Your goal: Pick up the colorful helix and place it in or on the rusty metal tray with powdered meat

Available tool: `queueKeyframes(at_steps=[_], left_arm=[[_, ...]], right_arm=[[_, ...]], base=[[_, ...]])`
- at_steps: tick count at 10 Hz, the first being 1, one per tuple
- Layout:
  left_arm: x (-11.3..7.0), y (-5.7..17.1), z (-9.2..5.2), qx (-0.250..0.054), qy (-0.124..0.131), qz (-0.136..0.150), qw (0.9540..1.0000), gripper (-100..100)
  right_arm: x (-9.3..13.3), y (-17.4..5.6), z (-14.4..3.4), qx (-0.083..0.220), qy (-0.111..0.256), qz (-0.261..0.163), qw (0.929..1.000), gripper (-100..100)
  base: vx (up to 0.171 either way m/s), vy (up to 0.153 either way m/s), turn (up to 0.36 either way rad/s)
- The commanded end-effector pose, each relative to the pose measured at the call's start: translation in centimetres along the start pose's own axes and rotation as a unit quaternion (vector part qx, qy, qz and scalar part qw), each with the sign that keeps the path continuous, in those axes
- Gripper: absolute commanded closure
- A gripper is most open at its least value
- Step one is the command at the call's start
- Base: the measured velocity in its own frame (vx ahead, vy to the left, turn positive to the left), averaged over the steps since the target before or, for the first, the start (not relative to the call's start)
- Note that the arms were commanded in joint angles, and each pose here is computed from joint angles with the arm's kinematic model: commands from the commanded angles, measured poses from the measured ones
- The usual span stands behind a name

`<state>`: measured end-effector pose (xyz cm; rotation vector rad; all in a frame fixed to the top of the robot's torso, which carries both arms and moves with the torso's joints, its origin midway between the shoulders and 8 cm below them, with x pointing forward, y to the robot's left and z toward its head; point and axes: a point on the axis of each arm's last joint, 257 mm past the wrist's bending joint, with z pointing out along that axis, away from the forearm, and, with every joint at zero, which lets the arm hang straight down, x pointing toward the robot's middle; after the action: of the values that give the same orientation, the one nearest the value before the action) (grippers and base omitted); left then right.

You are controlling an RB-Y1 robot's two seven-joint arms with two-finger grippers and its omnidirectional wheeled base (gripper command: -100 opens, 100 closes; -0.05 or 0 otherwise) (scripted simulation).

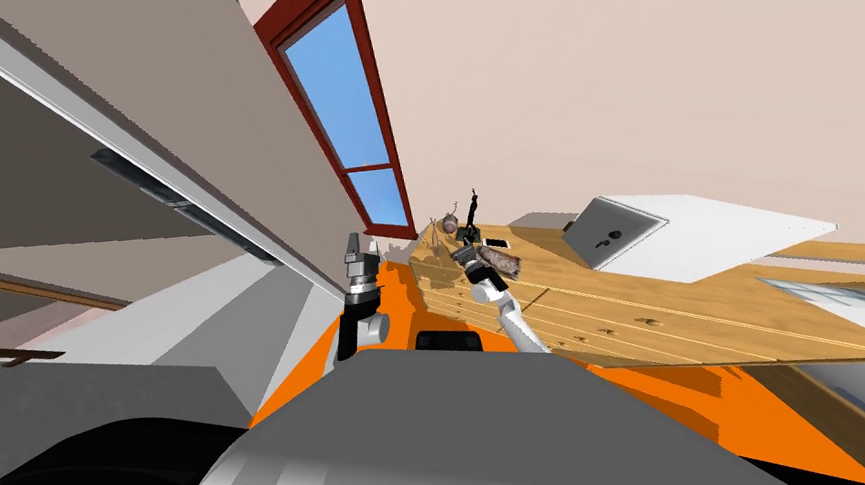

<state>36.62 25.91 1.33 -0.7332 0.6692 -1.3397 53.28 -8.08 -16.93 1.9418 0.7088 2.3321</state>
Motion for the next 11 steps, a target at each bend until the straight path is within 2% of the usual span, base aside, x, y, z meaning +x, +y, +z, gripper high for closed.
queueKeyframes(at_steps=[1,4,8,11], left_arm=[[0.0,0.0,0.0,0.000,0.000,0.000,1.0000,0],[0.0,0.0,0.0,0.000,0.000,0.000,1.0000,0],[0.0,0.0,0.0,0.000,0.000,0.000,1.0000,0],[0.0,0.0,0.0,0.000,0.000,0.000,1.0000,0]], right_arm=[[0.3,-2.0,1.1,0.025,-0.005,0.049,0.9985,-100],[0.8,-4.4,2.2,0.053,-0.009,0.109,0.9926,-100],[2.0,-8.3,3.8,0.103,-0.021,0.200,0.9741,-100],[2.6,-10.2,4.4,0.132,-0.031,0.245,0.9599,-100]], base=[[0.056,-0.040,0.052],[0.047,-0.025,0.030],[0.063,-0.020,0.041],[0.046,-0.021,0.030]])
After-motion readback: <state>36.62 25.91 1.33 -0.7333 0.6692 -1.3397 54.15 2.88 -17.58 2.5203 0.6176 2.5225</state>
